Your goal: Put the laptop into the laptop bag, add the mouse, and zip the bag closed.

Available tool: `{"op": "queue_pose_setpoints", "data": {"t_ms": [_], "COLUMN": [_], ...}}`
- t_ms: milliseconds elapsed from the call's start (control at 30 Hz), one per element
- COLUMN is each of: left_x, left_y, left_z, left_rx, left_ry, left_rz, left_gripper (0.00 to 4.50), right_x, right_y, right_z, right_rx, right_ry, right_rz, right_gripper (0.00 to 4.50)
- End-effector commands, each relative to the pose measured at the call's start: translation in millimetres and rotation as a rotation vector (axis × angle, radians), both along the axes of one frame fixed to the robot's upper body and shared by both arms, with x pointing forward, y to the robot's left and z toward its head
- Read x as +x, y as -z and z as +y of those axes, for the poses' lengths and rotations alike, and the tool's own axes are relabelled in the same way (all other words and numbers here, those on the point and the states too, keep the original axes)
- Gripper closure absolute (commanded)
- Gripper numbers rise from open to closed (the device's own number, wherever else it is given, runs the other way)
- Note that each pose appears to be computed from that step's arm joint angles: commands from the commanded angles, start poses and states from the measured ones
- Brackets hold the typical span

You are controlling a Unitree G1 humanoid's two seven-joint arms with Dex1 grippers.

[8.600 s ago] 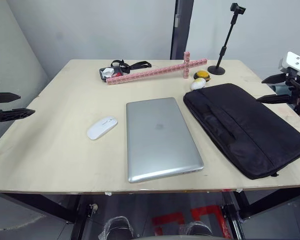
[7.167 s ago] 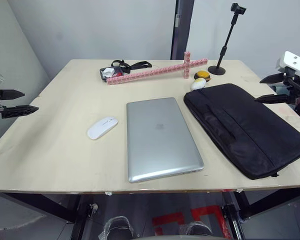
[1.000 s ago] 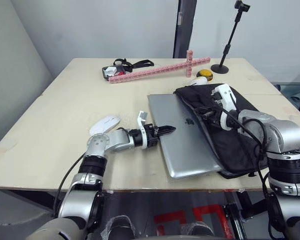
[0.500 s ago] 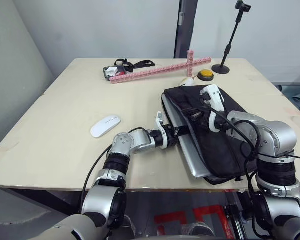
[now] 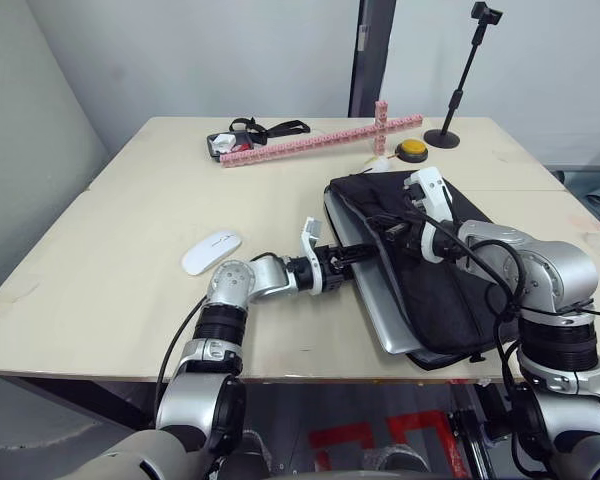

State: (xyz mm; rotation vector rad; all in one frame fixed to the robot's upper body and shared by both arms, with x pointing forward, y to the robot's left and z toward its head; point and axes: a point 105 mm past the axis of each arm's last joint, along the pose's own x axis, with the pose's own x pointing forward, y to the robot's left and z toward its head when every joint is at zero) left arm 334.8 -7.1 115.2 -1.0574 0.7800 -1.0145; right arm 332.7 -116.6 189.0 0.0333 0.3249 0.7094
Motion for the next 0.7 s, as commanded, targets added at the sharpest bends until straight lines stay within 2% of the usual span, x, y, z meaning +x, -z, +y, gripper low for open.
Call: {"op": "queue_pose_setpoints", "data": {"t_ms": [33,167,267,400,533,567,700], "left_x": [-2.4,-4.2,-3.2,-3.6,-4.3,-4.5,-3.2], "left_y": [-22.8,-13.1,-15.2,-17.5,-14.9,-14.5,-17.2], "left_z": [4.1,8.4,11.7,7.8,5.4,5.1,3.4], "left_rx": [-0.058,-0.013,-0.024,-0.034,-0.026,-0.025,-0.037], "left_ry": [-0.001,-0.015,-0.028,-0.025,-0.022,-0.022,-0.019], "left_rz": [-0.074,-0.061,-0.060,-0.062,-0.055,-0.054,-0.051], "left_gripper": [1.43,1.43,1.43,2.58,4.07,4.33,4.38], "right_x": [2.5,3.7,4.0,4.1,3.0,2.8,2.1], "right_y": [-11.5,-11.8,-11.6,-12.1,-11.9,-11.9,-13.6], "right_z": [-6.2,-6.3,-6.2,-4.2,-3.8,-3.7,-4.2], "right_rx": [0.008,0.005,0.003,0.007,0.007,0.007,0.009], "right_ry": [0.009,0.001,-0.005,-0.015,-0.019,-0.019,-0.022], "right_rz": [-0.051,-0.052,-0.052,-0.053,-0.053,-0.053,-0.055], "right_gripper": [4.50,4.50,4.50,4.50,4.50,4.50,4.50]}}
